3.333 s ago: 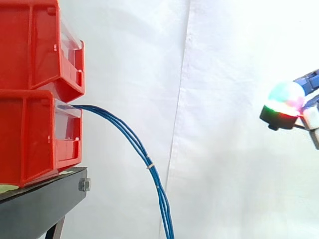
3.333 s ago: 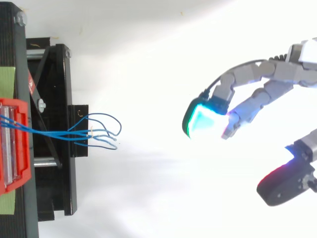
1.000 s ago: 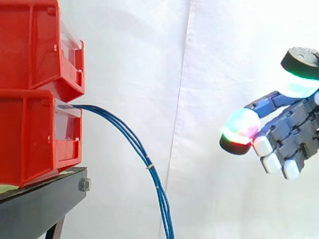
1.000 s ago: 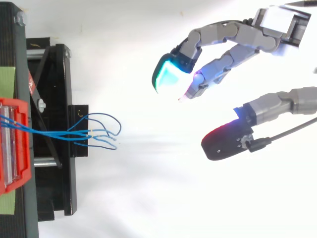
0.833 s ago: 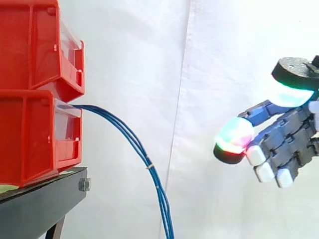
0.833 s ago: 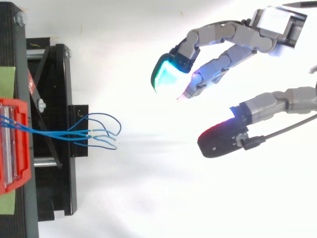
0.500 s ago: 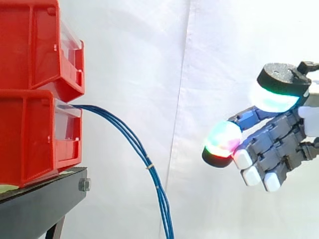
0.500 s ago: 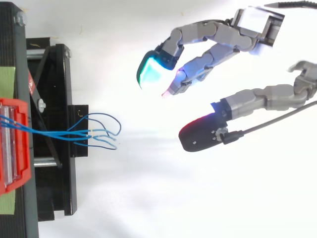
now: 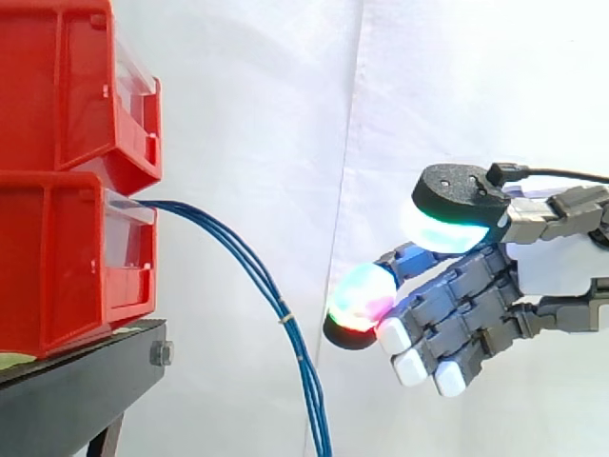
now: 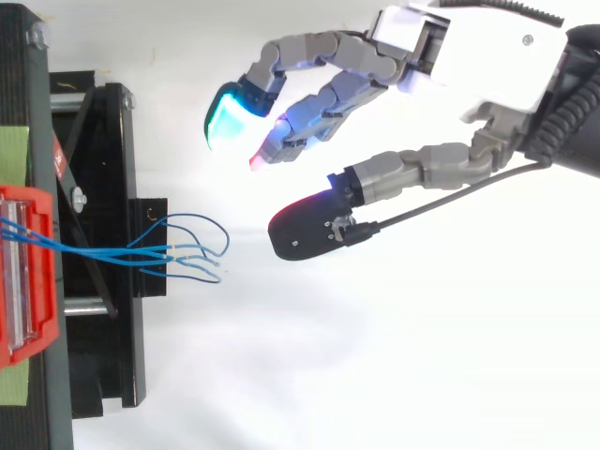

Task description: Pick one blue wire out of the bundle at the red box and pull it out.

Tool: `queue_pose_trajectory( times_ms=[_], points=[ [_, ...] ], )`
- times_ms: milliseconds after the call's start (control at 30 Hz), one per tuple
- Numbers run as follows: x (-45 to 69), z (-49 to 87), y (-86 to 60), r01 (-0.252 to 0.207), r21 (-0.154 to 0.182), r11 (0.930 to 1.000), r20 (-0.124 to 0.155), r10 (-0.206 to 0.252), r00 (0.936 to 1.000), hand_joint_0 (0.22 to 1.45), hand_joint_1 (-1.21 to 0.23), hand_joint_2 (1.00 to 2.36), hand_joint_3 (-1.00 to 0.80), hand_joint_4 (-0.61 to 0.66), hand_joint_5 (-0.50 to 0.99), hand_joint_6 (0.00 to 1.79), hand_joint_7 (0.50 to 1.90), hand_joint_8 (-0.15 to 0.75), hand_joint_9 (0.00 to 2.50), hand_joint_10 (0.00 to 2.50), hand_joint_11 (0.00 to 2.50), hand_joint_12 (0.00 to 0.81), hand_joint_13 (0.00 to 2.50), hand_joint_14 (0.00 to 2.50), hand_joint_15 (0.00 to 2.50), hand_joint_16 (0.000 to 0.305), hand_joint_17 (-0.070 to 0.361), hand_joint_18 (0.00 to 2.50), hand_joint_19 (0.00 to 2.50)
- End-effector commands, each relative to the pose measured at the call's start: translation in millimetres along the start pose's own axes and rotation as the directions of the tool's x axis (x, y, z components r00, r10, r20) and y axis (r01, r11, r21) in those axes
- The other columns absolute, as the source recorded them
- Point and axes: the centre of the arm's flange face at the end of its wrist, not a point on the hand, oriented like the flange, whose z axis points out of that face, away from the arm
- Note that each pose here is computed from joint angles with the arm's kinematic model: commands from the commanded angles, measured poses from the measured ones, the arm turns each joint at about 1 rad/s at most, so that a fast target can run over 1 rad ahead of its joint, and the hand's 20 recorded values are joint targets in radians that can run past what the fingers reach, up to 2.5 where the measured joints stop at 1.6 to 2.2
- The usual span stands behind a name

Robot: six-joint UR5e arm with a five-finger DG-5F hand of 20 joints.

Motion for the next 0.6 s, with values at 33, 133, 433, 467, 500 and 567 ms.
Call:
queue_pose_trajectory(
  times_ms=[33,133,433,467,500,567],
  points=[
    [4.9,7.5,-9.2,0.003,0.000,1.0000,-0.001,-0.003,1.0000,0.57,-0.67,1.00,-0.47,0.44,-0.12,0.50,0.96,0.363,0.87,0.01,0.37,0.441,0.90,0.01,0.40,0.057,0.128,0.85,0.47],
    [10.5,19.1,-12.5,-0.004,-0.011,0.9999,0.003,0.004,1.0000,0.57,-0.67,1.00,-0.47,0.44,-0.12,0.50,0.96,0.365,0.87,0.01,0.36,0.440,0.91,0.01,0.41,0.057,0.128,0.85,0.47],
    [22.8,30.9,-7.9,0.025,-0.032,0.9992,-0.015,-0.026,0.9996,0.57,-0.67,1.00,-0.46,0.44,-0.12,0.50,0.96,0.363,0.87,0.01,0.36,0.437,0.91,0.02,0.42,0.057,0.128,0.86,0.48],
    [26.6,30.9,-7.2,0.041,-0.038,0.9984,-0.019,-0.042,0.9989,0.57,-0.67,1.00,-0.46,0.44,-0.12,0.50,0.96,0.362,0.87,0.01,0.37,0.440,0.91,0.01,0.42,0.057,0.128,0.85,0.48],
    [27.7,30.9,-6.6,0.045,-0.042,0.9981,-0.019,-0.046,0.9988,0.57,-0.67,1.00,-0.46,0.44,-0.12,0.50,0.96,0.362,0.87,0.01,0.37,0.438,0.91,0.01,0.42,0.057,0.128,0.86,0.47],
    [32.2,31.2,-2.1,0.048,-0.059,0.9971,-0.014,-0.049,0.9987,0.57,-0.67,1.00,-0.46,0.44,-0.12,0.50,0.96,0.363,0.87,0.01,0.36,0.438,0.91,0.01,0.41,0.057,0.127,0.86,0.48]
  ],
)
